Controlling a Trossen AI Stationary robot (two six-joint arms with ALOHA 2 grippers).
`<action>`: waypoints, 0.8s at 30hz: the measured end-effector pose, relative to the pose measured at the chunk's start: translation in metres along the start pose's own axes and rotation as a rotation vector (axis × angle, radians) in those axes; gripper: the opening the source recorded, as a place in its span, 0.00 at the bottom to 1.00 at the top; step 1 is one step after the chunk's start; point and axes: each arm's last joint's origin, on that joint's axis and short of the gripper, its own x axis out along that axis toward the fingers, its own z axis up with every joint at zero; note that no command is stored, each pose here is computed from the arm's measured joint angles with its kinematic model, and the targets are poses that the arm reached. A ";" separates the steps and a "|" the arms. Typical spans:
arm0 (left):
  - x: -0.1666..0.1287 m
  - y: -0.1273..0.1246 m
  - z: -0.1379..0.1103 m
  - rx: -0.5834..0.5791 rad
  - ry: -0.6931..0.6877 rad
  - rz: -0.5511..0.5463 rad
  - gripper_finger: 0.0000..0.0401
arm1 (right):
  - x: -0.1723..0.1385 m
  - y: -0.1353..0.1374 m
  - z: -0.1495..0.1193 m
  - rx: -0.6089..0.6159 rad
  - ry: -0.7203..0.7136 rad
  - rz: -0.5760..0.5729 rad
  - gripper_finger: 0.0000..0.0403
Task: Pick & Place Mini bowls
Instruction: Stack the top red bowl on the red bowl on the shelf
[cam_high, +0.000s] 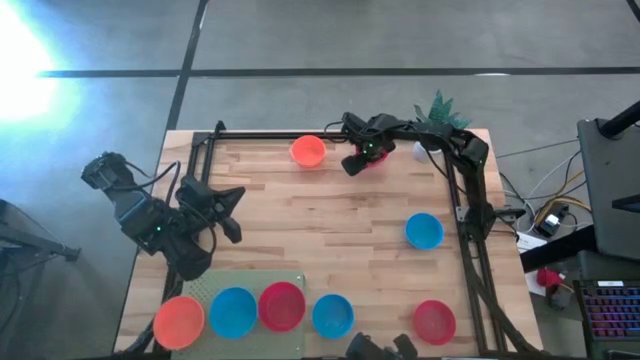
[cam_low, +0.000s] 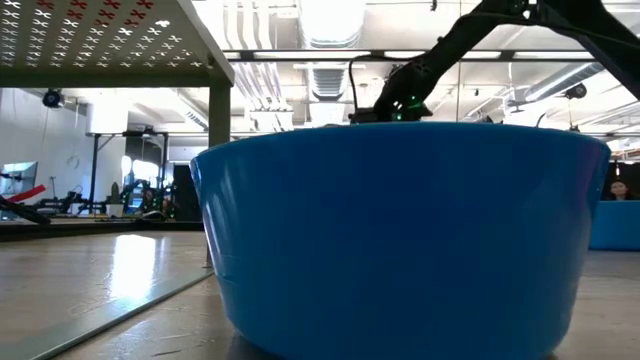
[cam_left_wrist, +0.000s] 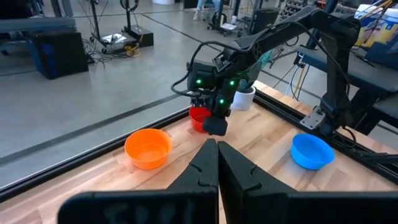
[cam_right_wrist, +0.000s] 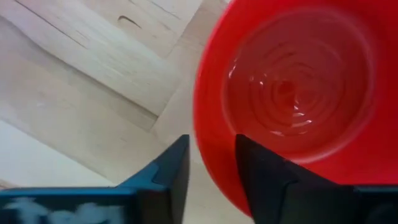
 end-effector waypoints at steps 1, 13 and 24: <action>0.000 0.000 0.000 0.000 -0.001 0.000 0.00 | 0.000 0.000 0.000 0.000 0.000 0.000 0.27; 0.000 0.000 0.000 0.006 -0.001 0.001 0.00 | -0.018 0.018 -0.009 -0.101 -0.043 0.016 0.02; 0.000 0.000 0.000 0.007 -0.001 0.001 0.00 | -0.066 0.087 -0.059 -0.485 -0.139 0.097 0.02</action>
